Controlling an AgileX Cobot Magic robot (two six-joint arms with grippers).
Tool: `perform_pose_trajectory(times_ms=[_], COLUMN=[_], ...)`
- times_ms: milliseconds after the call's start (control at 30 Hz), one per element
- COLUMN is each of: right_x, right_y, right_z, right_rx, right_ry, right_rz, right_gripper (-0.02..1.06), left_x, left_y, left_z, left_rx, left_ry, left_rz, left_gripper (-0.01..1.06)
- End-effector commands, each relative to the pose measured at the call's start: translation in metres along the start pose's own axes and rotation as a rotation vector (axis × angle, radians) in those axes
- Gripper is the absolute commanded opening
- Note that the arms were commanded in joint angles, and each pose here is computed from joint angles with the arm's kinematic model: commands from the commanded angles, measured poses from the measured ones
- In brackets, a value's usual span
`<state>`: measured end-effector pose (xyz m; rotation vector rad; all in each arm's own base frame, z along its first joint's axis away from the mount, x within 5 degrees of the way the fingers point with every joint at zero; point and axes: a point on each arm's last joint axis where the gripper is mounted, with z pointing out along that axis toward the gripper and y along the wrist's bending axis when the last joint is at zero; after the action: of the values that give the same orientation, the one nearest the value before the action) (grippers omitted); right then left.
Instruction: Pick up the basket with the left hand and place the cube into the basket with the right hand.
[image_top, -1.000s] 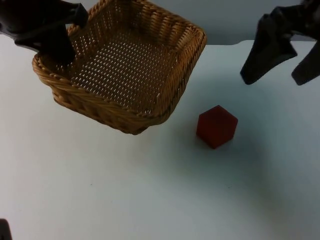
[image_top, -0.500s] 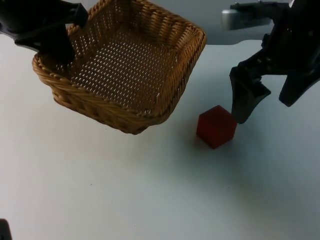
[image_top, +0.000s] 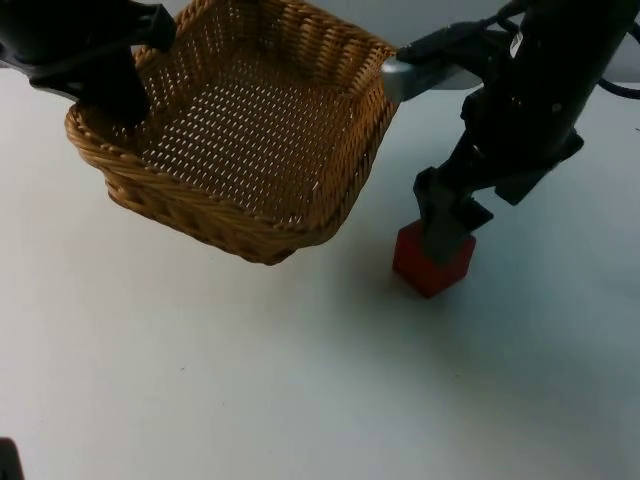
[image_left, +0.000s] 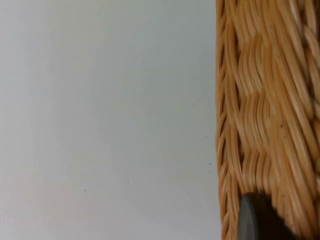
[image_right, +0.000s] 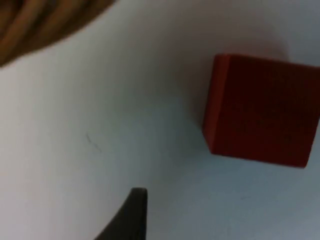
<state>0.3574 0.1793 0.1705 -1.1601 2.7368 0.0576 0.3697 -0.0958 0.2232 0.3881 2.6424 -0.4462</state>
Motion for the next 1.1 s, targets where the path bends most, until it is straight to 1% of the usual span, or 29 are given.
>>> perform_pose_trajectory(times_ms=[0,100,267,367,467,667,1067], right_x=[-0.006,-0.007,-0.006,-0.008,-0.011,-0.014,-0.015], right_y=[-0.001,-0.002,-0.001,-0.001,-0.001,-0.002,-0.002], right_z=[-0.002,0.002,0.024,0.035,0.037,0.039,0.039], right_rx=[0.022,0.024,0.003,-0.004,-0.013,-0.004,-0.002], right_ry=[-0.046,-0.048,-0.013,-0.027,-0.054,-0.091,-0.097], right_rz=[-0.019,-0.018,-0.010,-0.007,0.009,0.006,0.006], right_gripper=[1.05,1.05,1.05,1.05,1.05,1.05,1.03], left_x=[-0.004,-0.004,-0.004,-0.004,-0.004,-0.004,-0.004], left_y=[-0.002,-0.002,-0.002,-0.002,-0.002,-0.002,-0.002], left_z=[-0.005,-0.005,-0.005,-0.005,-0.005,-0.005,-0.005], left_rx=[0.007,0.007,0.006,0.006,0.006,0.006,0.006], left_ry=[-0.042,-0.042,-0.041,-0.041,-0.041,-0.041,-0.041], left_rz=[-0.017,-0.017,-0.016,-0.016,-0.016,-0.016,-0.016], left_gripper=[0.00,0.00,0.00,0.00,0.00,0.00,0.00])
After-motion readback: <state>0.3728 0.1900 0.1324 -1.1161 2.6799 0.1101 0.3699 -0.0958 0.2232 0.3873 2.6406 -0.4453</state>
